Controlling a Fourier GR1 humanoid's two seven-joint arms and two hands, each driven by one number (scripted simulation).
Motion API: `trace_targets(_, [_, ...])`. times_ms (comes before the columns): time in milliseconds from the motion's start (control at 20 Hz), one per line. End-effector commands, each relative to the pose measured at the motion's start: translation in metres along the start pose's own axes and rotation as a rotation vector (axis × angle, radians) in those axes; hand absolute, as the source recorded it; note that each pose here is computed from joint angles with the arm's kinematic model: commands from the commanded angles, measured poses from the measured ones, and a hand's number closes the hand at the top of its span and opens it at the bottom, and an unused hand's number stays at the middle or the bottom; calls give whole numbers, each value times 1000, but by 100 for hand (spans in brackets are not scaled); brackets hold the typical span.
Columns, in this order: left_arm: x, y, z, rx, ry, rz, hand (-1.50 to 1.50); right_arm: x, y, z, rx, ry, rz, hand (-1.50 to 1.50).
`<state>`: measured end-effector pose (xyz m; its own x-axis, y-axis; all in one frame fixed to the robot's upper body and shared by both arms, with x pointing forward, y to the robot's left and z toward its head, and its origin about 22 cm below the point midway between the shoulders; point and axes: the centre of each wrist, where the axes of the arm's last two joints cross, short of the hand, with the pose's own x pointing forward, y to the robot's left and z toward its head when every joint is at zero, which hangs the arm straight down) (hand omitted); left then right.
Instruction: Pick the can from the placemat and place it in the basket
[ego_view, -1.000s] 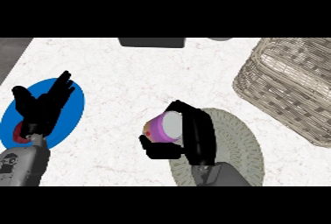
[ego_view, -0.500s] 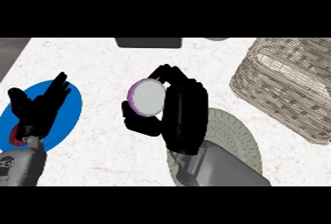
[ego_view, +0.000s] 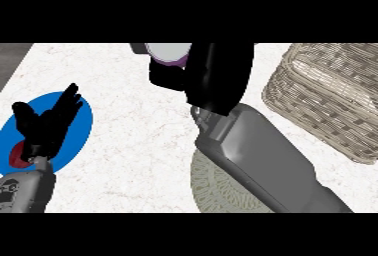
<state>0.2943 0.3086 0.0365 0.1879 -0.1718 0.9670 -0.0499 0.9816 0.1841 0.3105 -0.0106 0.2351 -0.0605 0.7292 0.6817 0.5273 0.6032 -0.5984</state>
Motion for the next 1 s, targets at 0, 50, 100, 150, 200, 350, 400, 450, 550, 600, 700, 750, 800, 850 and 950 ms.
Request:
trace_targets(0, [-1, -6, 0, -1, 0, 3, 0, 15, -21, -35, -52, 140, 17, 150])
trace_targets(50, [11, 1, -2, 12, -12, 14, 0, 6, -11, -42, -62, 183, 61, 150])
trace_targets(100, [16, 10, -8, 10, 2, 16, 0, 14, -24, -46, -70, 183, 65, 150])
trace_targets(150, [-2, 9, -3, 16, -10, -2, 0, 5, -17, -59, -95, 195, 106, 150])
trace_targets(200, [-2, -5, 2, -3, 5, 1, 0, 6, -21, -75, -103, 216, 137, 150])
trace_targets(350, [-17, 4, -5, 43, 6, 12, 0, -16, -39, -87, -155, 232, 182, 150])
trace_targets(400, [-4, 8, 5, 15, -3, 7, 0, -25, -42, -95, -193, 263, 215, 150])
trace_targets(450, [1, 3, -2, 4, -13, 11, 0, -33, -29, -96, -197, 261, 241, 150])
trace_targets(550, [0, 8, -3, 21, 3, 10, 0, -64, -43, -103, -219, 288, 200, 150])
trace_targets(600, [-7, -7, 0, 17, -18, 18, 0, -59, -42, -106, -204, 288, 231, 150])
trace_targets(700, [-10, 7, 13, 18, 1, 3, 0, -96, -54, -120, -217, 308, 240, 150])
trace_targets(750, [-3, 10, -1, 31, 26, 17, 0, -88, -65, -101, -197, 312, 226, 150])
trace_targets(800, [-9, -6, 11, 19, 3, -1, 0, -99, -72, -117, -192, 304, 241, 150])
trace_targets(850, [-1, 1, 8, 14, 3, 0, 0, -115, -68, -114, -195, 300, 237, 150])
trace_targets(950, [-14, -13, 3, 17, 7, 12, 0, -137, -59, -108, -190, 290, 276, 150])
